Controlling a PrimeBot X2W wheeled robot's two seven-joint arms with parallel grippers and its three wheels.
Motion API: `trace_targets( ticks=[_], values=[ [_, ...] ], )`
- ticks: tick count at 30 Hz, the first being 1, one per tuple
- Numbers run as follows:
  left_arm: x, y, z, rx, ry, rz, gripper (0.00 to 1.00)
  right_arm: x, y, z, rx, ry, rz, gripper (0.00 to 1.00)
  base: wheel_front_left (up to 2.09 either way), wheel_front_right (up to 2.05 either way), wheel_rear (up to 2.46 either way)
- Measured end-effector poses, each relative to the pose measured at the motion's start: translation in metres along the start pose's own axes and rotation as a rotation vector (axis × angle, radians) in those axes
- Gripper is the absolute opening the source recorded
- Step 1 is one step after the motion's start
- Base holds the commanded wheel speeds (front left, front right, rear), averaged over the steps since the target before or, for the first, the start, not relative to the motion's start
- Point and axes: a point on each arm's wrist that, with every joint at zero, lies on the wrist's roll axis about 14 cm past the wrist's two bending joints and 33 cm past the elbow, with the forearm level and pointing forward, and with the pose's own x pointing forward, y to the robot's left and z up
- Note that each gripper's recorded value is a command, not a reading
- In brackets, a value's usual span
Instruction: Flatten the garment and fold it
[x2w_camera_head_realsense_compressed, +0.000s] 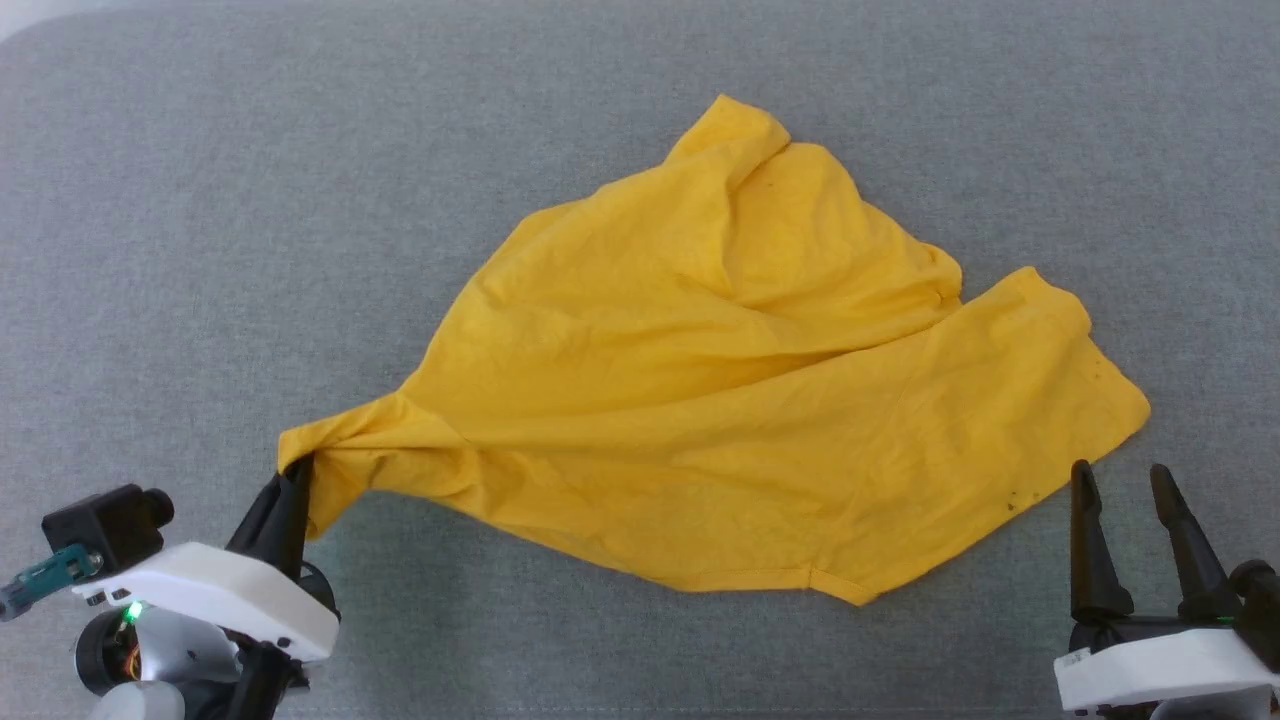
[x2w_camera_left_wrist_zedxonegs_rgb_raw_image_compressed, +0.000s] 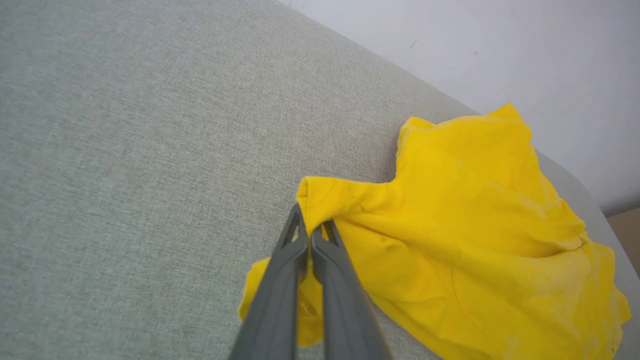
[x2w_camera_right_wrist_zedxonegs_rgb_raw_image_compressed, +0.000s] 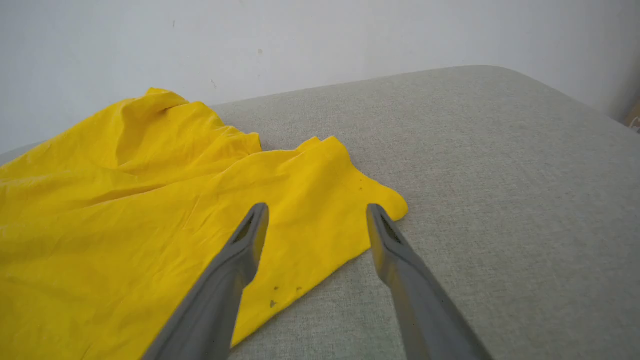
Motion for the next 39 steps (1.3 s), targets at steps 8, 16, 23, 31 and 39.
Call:
trace_targets(
  ticks=[8, 16, 23, 31, 39],
  values=[
    [0.002, -0.01, 0.005, 0.022, -0.032, -0.026, 0.0, 0.017, 0.001, 0.018, -0.077, -0.015, 0.01, 1.0, 0.0, 0.0, 0.0],
    [0.014, -0.034, 0.018, 0.08, -0.059, -0.095, 0.0, 0.066, 0.0, 0.047, -0.148, 0.078, 0.0, 1.0, 0.0, 0.0, 0.0],
    [0.022, -0.054, 0.02, 0.107, -0.055, -0.154, 0.0, 0.084, -0.011, 0.02, -0.2, 0.421, 0.028, 1.0, 0.0, 0.0, 0.0],
    [0.019, -0.056, 0.019, 0.112, -0.044, -0.158, 0.0, 0.079, -0.028, -0.009, -0.258, 0.693, 0.031, 1.0, 0.0, 0.0, 0.0],
    [0.017, -0.046, 0.017, 0.111, -0.037, -0.127, 0.0, 0.078, -0.032, -0.033, -0.275, 0.778, 0.041, 1.0, 0.0, 0.0, 0.0]
  ],
)
